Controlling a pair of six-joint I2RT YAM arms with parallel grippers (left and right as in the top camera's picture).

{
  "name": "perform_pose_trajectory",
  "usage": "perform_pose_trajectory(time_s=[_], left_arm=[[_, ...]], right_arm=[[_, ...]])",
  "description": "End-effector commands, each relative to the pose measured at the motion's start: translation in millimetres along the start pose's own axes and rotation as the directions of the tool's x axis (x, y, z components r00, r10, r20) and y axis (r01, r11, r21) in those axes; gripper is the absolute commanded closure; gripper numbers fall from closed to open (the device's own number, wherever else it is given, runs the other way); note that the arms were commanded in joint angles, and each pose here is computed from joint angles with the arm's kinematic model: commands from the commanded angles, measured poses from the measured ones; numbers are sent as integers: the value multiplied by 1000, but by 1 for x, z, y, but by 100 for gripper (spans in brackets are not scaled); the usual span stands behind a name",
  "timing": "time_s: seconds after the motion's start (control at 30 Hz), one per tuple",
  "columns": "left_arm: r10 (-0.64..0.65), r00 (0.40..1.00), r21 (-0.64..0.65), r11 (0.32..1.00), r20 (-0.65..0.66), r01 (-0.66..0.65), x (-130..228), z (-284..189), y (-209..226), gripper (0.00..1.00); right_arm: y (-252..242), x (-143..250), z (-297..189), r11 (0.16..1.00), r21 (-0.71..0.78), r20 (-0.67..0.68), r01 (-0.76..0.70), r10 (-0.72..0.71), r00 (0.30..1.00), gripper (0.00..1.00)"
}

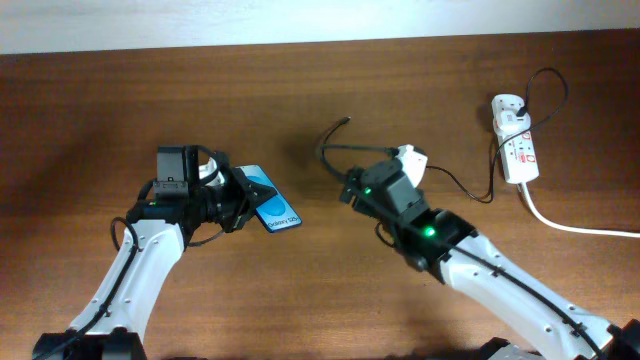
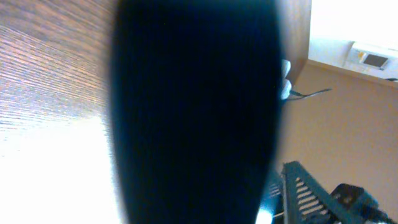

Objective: Plug charger to phone and switch on socket
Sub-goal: 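Move the right gripper over the black cable's USB-C end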

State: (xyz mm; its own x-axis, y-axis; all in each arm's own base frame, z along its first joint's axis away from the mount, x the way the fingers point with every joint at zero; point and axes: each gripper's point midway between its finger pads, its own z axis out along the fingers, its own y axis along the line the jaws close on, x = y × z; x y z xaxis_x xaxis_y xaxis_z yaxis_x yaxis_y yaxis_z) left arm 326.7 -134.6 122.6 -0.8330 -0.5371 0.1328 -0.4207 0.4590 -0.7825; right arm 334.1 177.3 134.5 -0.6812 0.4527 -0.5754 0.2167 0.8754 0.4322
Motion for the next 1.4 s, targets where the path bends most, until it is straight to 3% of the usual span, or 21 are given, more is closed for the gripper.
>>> perform_pose_trajectory(time_s=[0.0, 0.13, 0.2, 0.4, 0.57, 0.63, 0.87, 0.93, 1.07, 1.17, 1.23, 1.3, 1.37], left_arm=[[38, 998, -21, 999, 54, -37, -10, -3, -1, 100], [38, 997, -35, 999, 72, -36, -13, -3, 2, 100], [40, 997, -33, 999, 73, -38, -13, -3, 1, 100], [39, 997, -23, 999, 60, -38, -11, -3, -1, 100], [39, 998, -17, 999, 52, -38, -10, -3, -1, 100], [39, 998, -17, 999, 52, -38, -10, -3, -1, 100], [20, 999, -39, 999, 46, -18, -7, -3, 4, 100], [20, 998, -45, 999, 54, -18, -9, -3, 5, 100], [19, 998, -45, 999, 53, -17, -9, -3, 5, 100], [20, 998, -46, 999, 53, -17, -9, -3, 5, 100], [20, 998, -45, 999, 53, -17, -9, -3, 5, 100], [20, 998, -45, 999, 53, -17, -9, -3, 5, 100], [20, 998, -46, 999, 53, -17, -9, -3, 5, 100]], right_arm=[[16, -14, -1, 990, -122, -108, -75, 62, 992, 5], [39, -37, 6, 975, -150, -142, -164, 143, 979, 12], [45, -40, 21, 985, -80, -190, -153, 135, 972, 13], [46, -56, 107, 992, 88, -261, -92, 112, 959, 14], [33, -67, 172, 988, 60, -201, -144, 153, 968, 35], [31, -59, 190, 972, 66, -199, -225, 233, 952, 41], [29, -33, 224, 974, 47, -228, -220, 225, 947, 42], [28, -25, 228, 974, 46, -253, -220, 225, 941, 46], [34, -15, 229, 978, 39, -268, -207, 210, 940, 68], [30, 5, 229, 982, 78, -300, -173, 189, 935, 93], [21, 15, 230, 990, 92, -330, -104, 129, 935, 96], [4, 26, 225, 992, 110, -384, 58, -11, 923, 96], [-17, 42, 211, 971, 129, -482, 199, -114, 869, 96]])
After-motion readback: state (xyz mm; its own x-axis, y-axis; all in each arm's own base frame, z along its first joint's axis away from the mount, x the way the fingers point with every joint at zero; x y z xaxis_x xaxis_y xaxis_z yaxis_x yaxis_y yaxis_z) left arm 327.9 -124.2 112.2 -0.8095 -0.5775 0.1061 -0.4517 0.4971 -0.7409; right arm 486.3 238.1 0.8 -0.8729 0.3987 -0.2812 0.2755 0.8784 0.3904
